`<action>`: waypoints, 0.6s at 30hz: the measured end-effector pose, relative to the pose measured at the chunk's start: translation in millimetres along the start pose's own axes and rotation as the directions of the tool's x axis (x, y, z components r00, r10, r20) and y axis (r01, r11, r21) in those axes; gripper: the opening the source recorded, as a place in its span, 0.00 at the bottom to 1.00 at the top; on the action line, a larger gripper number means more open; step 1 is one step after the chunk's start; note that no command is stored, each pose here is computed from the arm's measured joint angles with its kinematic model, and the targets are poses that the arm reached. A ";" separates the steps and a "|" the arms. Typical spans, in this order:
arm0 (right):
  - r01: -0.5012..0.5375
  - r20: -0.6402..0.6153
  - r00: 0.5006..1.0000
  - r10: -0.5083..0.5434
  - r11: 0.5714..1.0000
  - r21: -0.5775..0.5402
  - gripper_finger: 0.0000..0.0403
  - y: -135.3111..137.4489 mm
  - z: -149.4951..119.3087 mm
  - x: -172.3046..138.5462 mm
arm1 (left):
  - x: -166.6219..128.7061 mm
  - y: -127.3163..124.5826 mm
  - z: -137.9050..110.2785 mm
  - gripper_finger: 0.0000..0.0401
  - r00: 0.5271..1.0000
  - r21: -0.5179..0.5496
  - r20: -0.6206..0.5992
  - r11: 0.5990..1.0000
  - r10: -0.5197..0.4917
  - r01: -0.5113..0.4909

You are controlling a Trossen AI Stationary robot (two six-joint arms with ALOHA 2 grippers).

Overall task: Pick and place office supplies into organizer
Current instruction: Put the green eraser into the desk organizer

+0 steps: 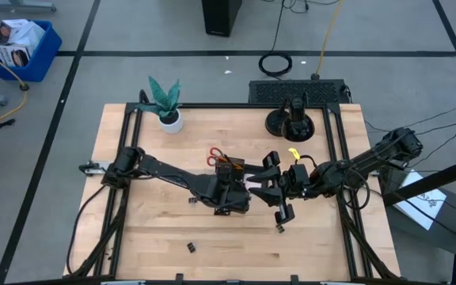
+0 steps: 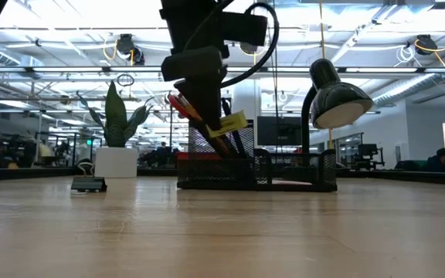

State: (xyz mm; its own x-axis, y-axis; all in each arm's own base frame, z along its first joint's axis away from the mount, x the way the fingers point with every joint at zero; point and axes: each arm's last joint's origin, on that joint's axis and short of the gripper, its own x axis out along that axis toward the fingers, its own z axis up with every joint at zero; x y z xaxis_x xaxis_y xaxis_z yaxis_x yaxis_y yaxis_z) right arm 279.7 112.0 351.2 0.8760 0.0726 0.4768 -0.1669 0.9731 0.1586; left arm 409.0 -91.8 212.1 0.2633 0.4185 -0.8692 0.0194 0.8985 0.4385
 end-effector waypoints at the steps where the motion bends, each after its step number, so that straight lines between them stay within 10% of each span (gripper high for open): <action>1: 0.000 0.000 1.000 0.000 1.000 0.000 0.27 0.1 0.0 0.0 | -0.1 0.0 0.4 0.52 1.000 -0.009 0.004 1.000 0.006 -0.006; 18: -0.001 0.001 1.000 0.001 1.000 0.001 0.27 0.2 0.1 -0.1 | 3.6 -3.7 -0.2 0.52 0.999 -0.026 -0.015 0.999 -0.041 0.041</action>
State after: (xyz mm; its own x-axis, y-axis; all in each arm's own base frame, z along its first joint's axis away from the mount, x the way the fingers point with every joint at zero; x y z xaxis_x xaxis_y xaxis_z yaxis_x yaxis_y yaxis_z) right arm 279.6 112.2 351.3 0.8755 0.0730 0.4777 -0.1681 0.9728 0.1595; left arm 409.7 -93.5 207.3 0.2480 0.3831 -0.8898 0.0052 0.9179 0.3967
